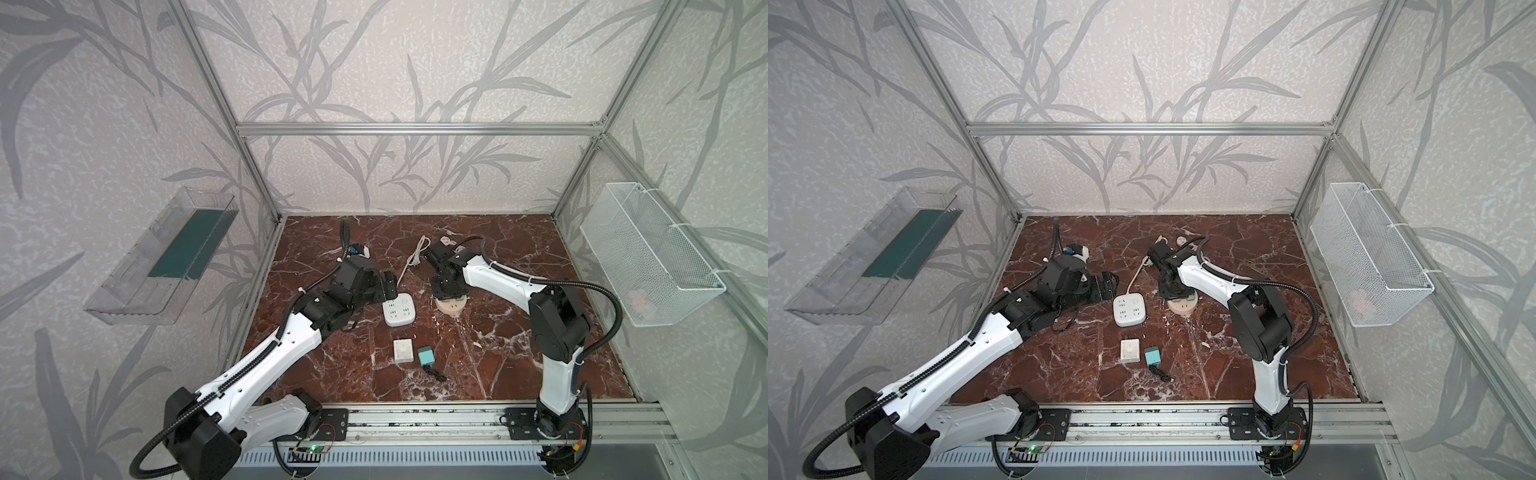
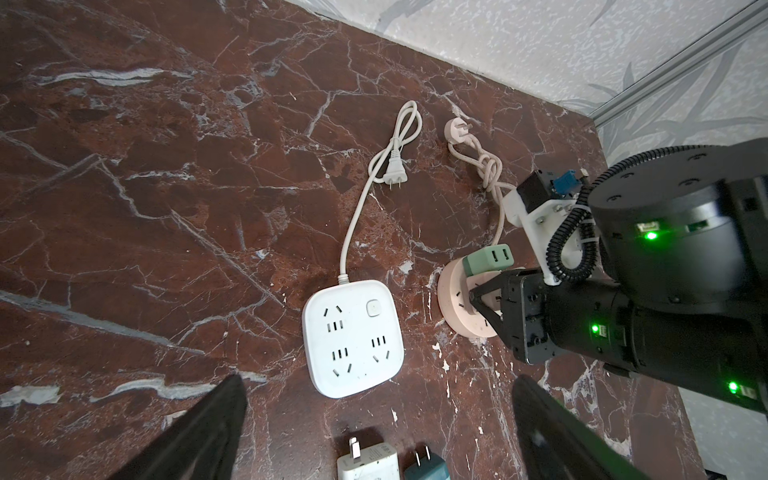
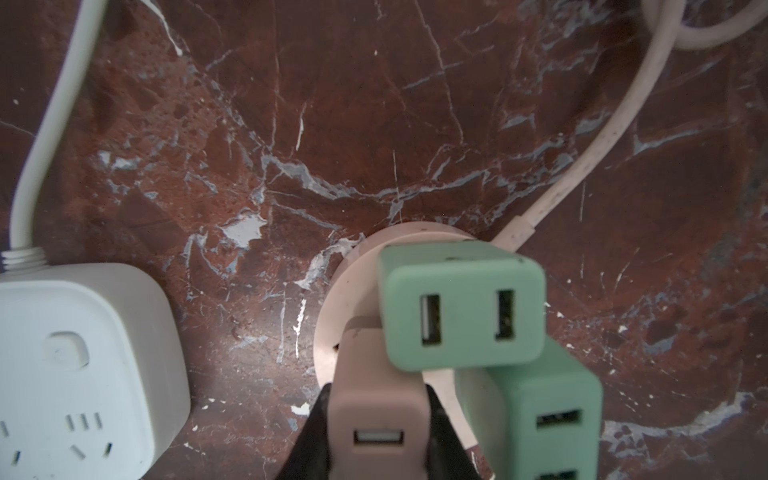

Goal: Insert the plug
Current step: 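Lower and press the pink adapter into a free socket beside the mint adapters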

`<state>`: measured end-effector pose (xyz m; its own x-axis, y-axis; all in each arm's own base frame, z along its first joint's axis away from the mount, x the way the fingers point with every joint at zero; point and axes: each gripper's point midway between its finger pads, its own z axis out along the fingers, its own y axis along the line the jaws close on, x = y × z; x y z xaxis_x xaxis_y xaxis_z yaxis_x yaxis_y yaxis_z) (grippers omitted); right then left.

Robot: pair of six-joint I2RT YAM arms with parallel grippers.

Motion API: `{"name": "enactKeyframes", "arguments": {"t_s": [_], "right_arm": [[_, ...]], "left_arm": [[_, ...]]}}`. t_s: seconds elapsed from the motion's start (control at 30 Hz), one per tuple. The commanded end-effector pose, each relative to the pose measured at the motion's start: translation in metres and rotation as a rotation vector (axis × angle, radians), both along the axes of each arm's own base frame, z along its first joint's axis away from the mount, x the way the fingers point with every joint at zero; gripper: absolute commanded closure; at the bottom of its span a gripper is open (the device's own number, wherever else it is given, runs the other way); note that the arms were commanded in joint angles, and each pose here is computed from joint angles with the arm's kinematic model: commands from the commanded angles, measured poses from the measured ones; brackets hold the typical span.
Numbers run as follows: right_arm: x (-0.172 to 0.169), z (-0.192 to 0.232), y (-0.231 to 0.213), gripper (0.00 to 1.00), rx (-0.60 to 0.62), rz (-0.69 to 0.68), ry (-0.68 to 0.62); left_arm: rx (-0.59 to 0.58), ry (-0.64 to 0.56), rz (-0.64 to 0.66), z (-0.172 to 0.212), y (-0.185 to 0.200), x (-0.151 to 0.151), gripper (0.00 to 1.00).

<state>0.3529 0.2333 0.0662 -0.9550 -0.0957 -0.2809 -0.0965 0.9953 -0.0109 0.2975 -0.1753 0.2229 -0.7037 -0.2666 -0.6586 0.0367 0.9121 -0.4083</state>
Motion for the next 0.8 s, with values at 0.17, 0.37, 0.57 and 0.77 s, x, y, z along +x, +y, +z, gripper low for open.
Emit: {"name": "enactKeyframes", "arguments": {"t_s": [0.17, 0.37, 0.57, 0.77], "right_arm": [[-0.02, -0.022, -0.021, 1.0, -0.089, -0.006, 0.107], [-0.039, -0.016, -0.027, 1.0, -0.051, 0.038, 0.153], [-0.054, -0.006, -0.039, 1.0, -0.068, 0.06, 0.177], [-0.064, -0.004, -0.045, 1.0, -0.068, 0.071, 0.21]], "left_arm": [[-0.005, 0.015, 0.006, -0.006, -0.001, 0.003, 0.03], [-0.008, 0.02, 0.002, -0.011, -0.003, 0.003, 0.03], [-0.018, 0.031, -0.003, -0.019, -0.005, 0.003, 0.03], [-0.013, 0.035, -0.005, -0.023, -0.005, 0.003, 0.03]]}}
